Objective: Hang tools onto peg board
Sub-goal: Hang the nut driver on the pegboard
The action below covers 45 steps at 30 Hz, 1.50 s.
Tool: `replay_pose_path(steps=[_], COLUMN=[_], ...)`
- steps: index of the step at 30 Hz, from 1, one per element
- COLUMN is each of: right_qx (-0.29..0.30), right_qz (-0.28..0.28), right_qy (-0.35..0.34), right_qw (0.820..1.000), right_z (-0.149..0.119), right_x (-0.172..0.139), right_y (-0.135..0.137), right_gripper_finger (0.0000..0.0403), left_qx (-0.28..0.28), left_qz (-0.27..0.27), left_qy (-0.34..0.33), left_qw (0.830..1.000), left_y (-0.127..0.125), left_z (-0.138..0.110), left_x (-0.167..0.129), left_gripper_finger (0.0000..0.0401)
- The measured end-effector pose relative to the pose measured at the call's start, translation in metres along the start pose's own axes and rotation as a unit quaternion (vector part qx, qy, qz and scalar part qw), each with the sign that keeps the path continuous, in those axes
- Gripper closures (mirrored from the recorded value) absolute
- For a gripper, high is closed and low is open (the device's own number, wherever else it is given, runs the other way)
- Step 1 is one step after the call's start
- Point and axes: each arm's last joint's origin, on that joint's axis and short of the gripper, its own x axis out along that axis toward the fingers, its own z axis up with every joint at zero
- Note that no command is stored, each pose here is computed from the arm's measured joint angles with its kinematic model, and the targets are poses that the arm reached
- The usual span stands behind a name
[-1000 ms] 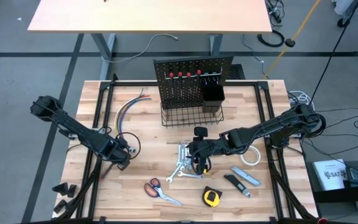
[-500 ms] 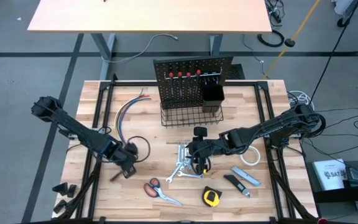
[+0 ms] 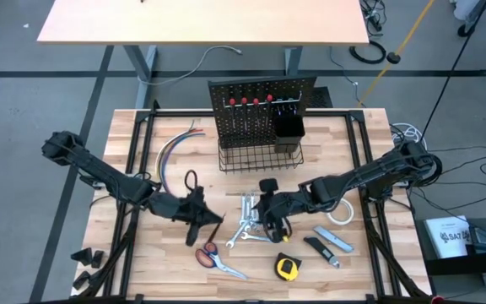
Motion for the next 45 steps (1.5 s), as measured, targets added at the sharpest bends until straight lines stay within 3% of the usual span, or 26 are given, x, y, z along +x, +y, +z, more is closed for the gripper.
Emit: replay_pose_path(steps=[3, 5, 9, 12, 14, 19, 24, 29, 34, 39, 45], right_qx=[-0.108, -0.203, -0.399, -0.506, -0.549, -0.600, -0.642, -0.675, -0.680, -0.680, -0.658], right_qz=[0.016, 0.016, -0.001, -0.025, -0.059, -0.196, -0.239, -0.254, -0.311, -0.319, -0.328], right_qy=[-0.030, -0.053, -0.101, -0.125, -0.131, -0.097, -0.100, -0.078, -0.044, -0.026, -0.033], right_qw=[0.994, 0.978, 0.911, 0.853, 0.823, 0.769, 0.722, 0.688, 0.662, 0.660, 0.676], right_z=[0.006, 0.010, 0.018, 0.022, 0.023, 0.029, 0.030, 0.025, 0.025, 0.022, 0.024], right_x=[-0.002, -0.004, -0.006, 0.001, 0.009, 0.027, 0.040, 0.054, 0.063, 0.069, 0.067], right_y=[0.012, 0.020, 0.033, 0.040, 0.043, 0.045, 0.050, 0.049, 0.042, 0.034, 0.034], right_gripper_finger=[0.0222, 0.0222, 0.0222, 0.0222, 0.0222, 0.0222, 0.0222, 0.0222, 0.0222, 0.0223, 0.0251], left_qx=[-0.095, -0.131, -0.156, -0.171, -0.176, -0.187, -0.187, -0.187, -0.187, -0.187, -0.175], left_qz=[0.024, 0.023, 0.008, -0.011, -0.023, -0.030, -0.031, -0.031, -0.031, -0.031, -0.023], left_qy=[-0.028, -0.037, -0.046, -0.063, -0.074, -0.080, -0.081, -0.081, -0.081, -0.081, -0.074], left_qw=[0.995, 0.990, 0.987, 0.983, 0.981, 0.979, 0.979, 0.978, 0.978, 0.979, 0.981], left_y=[0.008, 0.010, 0.010, 0.008, 0.006, 0.005, 0.005, 0.005, 0.005, 0.005, 0.006], left_z=[0.007, 0.010, 0.013, 0.018, 0.021, 0.022, 0.022, 0.022, 0.022, 0.022, 0.020], left_x=[0.002, 0.003, 0.003, 0.003, 0.002, 0.002, 0.002, 0.002, 0.002, 0.002, 0.002], left_gripper_finger=[0.0389, 0.0389, 0.0389, 0.0389, 0.0389, 0.0389, 0.0389, 0.0389, 0.0389, 0.0389, 0.0389])
